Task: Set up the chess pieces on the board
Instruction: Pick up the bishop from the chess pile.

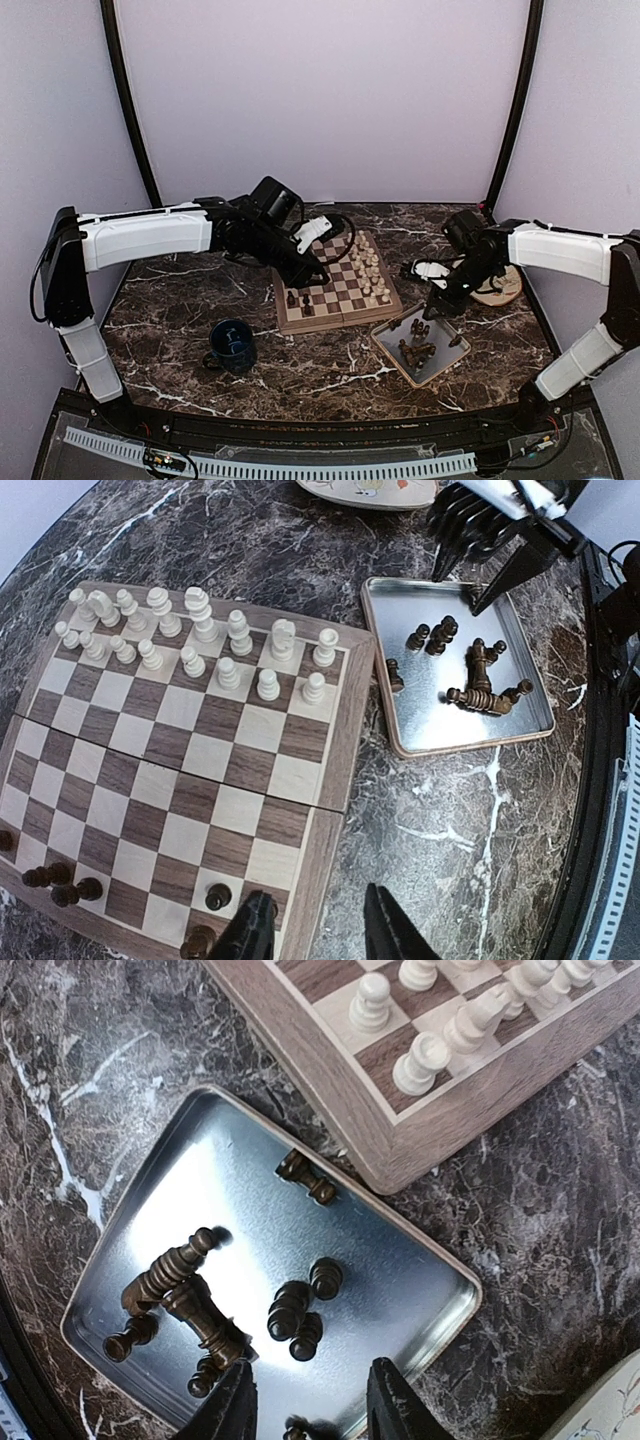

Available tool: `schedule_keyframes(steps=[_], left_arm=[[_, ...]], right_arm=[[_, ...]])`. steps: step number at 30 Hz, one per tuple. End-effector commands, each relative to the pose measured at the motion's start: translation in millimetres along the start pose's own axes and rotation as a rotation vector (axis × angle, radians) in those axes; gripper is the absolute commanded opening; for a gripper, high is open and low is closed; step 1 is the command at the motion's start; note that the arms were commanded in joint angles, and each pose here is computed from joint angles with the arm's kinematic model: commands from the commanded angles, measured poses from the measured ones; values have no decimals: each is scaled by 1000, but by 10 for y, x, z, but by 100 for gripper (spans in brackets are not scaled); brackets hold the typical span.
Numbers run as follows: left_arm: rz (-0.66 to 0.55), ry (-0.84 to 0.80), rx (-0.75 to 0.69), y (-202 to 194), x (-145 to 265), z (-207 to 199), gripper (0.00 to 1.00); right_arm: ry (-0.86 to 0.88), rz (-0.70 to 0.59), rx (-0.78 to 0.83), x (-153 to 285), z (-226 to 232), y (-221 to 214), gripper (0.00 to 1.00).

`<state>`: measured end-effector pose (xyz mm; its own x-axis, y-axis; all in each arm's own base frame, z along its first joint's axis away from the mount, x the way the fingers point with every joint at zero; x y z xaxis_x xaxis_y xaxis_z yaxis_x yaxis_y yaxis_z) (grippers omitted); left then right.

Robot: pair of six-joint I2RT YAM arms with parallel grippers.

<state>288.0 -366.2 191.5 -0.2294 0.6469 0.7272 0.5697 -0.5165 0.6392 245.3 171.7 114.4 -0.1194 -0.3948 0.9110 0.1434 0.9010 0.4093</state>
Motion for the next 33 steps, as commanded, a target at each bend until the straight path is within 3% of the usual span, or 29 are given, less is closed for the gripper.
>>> schedule_keyframes(steps=[1, 9, 25, 33], left_arm=[[-13, 12, -58, 4, 17, -61, 33], [12, 51, -72, -56, -26, -10, 33], [47, 71, -74, -131, -119, 31, 34], [59, 76, -77, -154, -145, 23, 34]], right_arm=[[37, 72, 23, -164, 62, -70, 39], [77, 95, 39, -305, 111, -54, 37], [160, 73, 22, -400, 173, -1, 12], [217, 40, 30, -290, 273, 62, 8]])
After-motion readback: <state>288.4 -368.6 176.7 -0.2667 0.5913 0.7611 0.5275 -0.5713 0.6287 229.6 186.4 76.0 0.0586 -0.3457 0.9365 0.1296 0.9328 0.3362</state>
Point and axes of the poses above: each gripper's point midway between its finger pads, its own x axis back along the fingers, its own z axis along the line the jaws close on, y = z × x, the point moved 3 cm from there along x, back along the fingers, and after that the axes turned 13 degrees about x, right-handed, at the moved point
